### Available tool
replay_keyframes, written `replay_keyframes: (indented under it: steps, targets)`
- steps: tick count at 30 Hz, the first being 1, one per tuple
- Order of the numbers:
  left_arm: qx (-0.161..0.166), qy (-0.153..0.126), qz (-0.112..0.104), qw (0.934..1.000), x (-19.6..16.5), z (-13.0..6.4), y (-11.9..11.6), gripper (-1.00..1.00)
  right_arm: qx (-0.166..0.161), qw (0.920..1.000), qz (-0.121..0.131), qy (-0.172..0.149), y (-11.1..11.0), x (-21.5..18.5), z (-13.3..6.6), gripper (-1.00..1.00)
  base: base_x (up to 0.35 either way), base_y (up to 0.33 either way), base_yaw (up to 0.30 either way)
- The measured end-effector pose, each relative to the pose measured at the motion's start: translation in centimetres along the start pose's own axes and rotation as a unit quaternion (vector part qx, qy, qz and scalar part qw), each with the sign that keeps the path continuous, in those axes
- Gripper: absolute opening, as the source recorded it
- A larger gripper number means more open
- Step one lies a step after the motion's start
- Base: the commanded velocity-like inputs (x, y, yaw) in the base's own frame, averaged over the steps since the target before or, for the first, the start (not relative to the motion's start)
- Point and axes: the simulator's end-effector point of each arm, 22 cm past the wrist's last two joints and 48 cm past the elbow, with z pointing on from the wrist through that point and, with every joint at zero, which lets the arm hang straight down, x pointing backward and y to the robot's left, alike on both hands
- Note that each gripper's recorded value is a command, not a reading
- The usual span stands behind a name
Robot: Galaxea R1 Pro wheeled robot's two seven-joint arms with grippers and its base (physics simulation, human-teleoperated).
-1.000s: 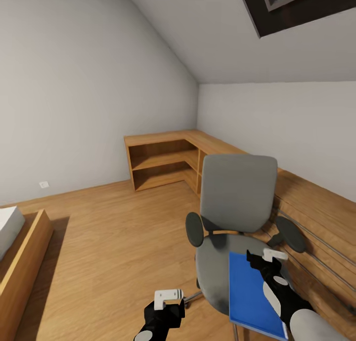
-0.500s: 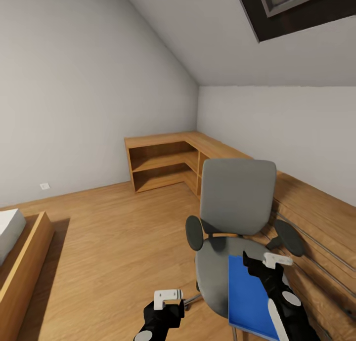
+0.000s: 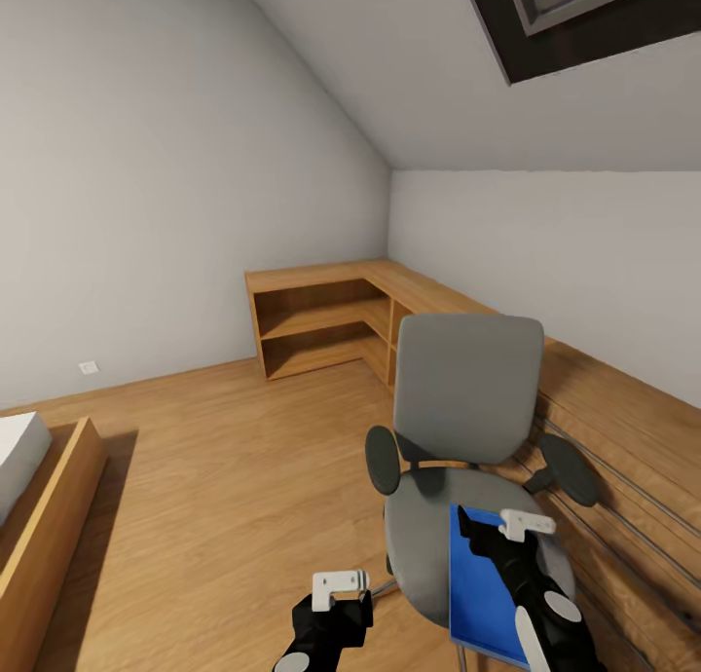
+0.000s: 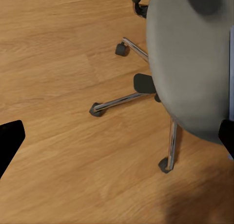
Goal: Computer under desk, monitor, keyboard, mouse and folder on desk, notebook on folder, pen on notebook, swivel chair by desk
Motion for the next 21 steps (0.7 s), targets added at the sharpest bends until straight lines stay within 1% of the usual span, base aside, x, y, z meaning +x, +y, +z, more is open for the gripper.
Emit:
replay_keyframes:
  steps: [4,6,9,15,19,21]
  targets:
    - [0.004,0.0,0.002,1.0,0.1,-0.1,-0.2,1.0,-0.007,0.9999,-0.012,0.009,0.1,0.9,0.1,1.0,-0.021,0.0,0.0]
    - [0.005,0.002,0.005,1.0,0.3,-0.2,-0.3,1.0,-0.01,0.9997,-0.018,0.015,0.1,1.5,0.2,1.0,-0.196,0.0,0.0]
    - [0.005,0.002,0.007,1.0,0.4,-0.2,-0.2,1.0,-0.016,0.9993,-0.025,0.023,0.3,2.3,0.3,1.0,-0.269,0.0,0.0]
    - [0.004,0.003,0.008,1.0,0.5,-0.2,-0.2,1.0,-0.028,0.9985,-0.04,0.024,0.9,2.4,0.2,1.0,-0.319,0.0,0.0]
    - [0.004,0.003,0.007,1.0,0.5,-0.2,-0.2,1.0,-0.039,0.9982,-0.038,0.025,1.3,2.4,0.2,1.0,-0.319,0.0,0.0]
    - [0.004,0.003,0.007,1.0,0.5,-0.2,-0.2,1.0,-0.044,0.998,-0.038,0.025,1.5,2.4,0.2,1.0,-0.154,0.0,0.0]
